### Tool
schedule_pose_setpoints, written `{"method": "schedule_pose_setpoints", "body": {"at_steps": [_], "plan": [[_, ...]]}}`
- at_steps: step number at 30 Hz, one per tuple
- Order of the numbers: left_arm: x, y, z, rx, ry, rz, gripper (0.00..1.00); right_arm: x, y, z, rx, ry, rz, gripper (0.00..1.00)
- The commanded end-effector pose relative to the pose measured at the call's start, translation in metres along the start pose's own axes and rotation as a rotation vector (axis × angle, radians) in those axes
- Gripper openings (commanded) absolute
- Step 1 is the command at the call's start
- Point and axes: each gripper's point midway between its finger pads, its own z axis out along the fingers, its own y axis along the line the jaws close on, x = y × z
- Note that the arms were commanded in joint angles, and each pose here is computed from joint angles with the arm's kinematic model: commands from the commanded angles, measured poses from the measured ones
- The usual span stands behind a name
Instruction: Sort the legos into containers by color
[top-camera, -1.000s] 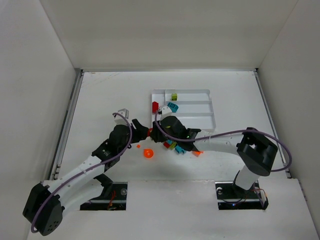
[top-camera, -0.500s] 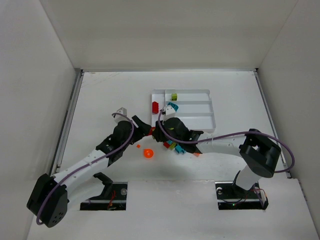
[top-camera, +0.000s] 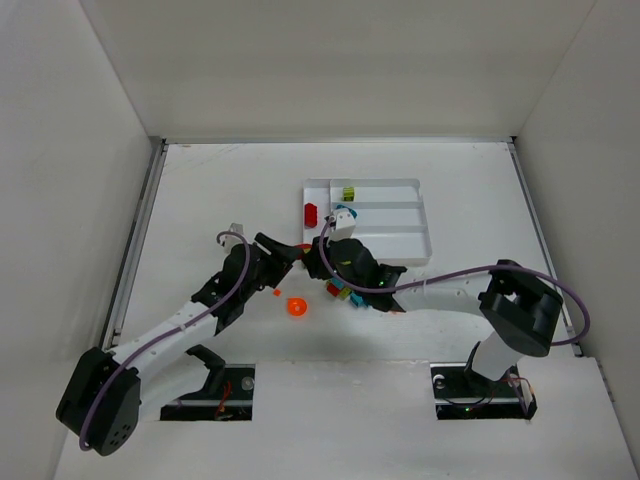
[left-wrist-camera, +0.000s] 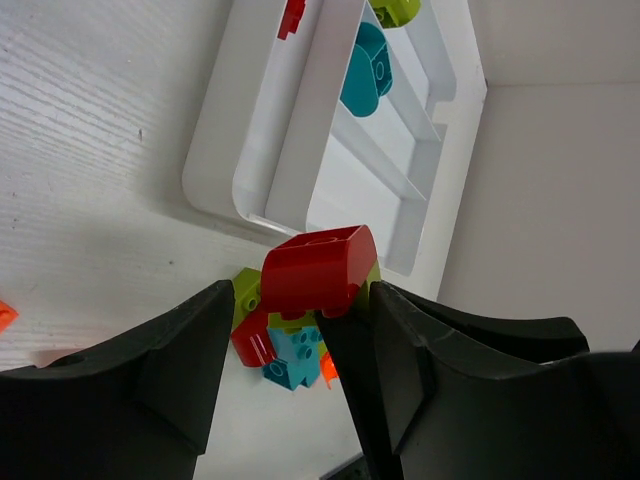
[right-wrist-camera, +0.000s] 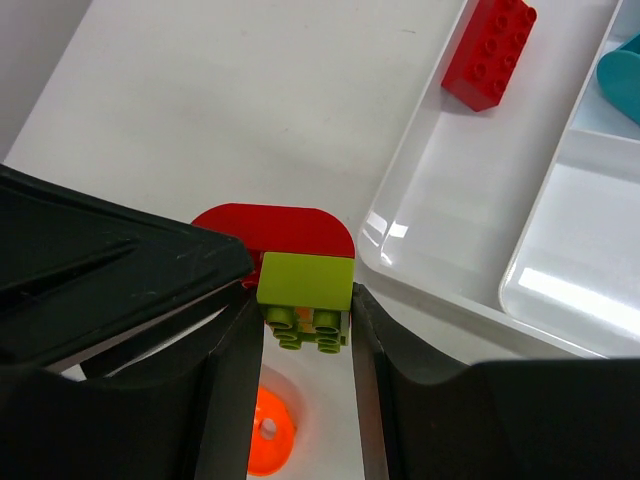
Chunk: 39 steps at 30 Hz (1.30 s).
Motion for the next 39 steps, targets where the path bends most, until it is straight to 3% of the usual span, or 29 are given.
{"method": "schedule_pose_setpoints", "body": {"at_steps": [1, 12, 21, 29, 33, 39], "plan": [[-0.006, -0.015, 0.001, 0.066, -0.02, -0.079, 0.52, -0.031, 0.018, -0.006, -0.044, -0.106, 0.059, 0.25], [-0.011, -0.025, 0.01, 0.126, -0.064, -0.127, 0.46, -0.019, 0.015, -0.008, -0.038, -0.094, 0.05, 0.25], [-0.01, -0.024, 0.014, 0.13, -0.061, -0.094, 0.18, -0.021, 0.014, -0.011, -0.039, -0.1, 0.046, 0.25], [-0.045, -0.01, 0.006, 0.117, -0.169, -0.03, 0.1, -0.044, 0.017, -0.045, -0.157, -0.105, 0.099, 0.24], [-0.066, -0.003, -0.002, 0.109, -0.217, -0.023, 0.1, -0.07, -0.012, -0.055, -0.126, -0.162, 0.139, 0.24], [-0.059, -0.017, -0.001, 0.138, -0.2, 0.056, 0.11, -0.123, -0.115, -0.013, 0.156, -0.241, 0.212, 0.25]]}}
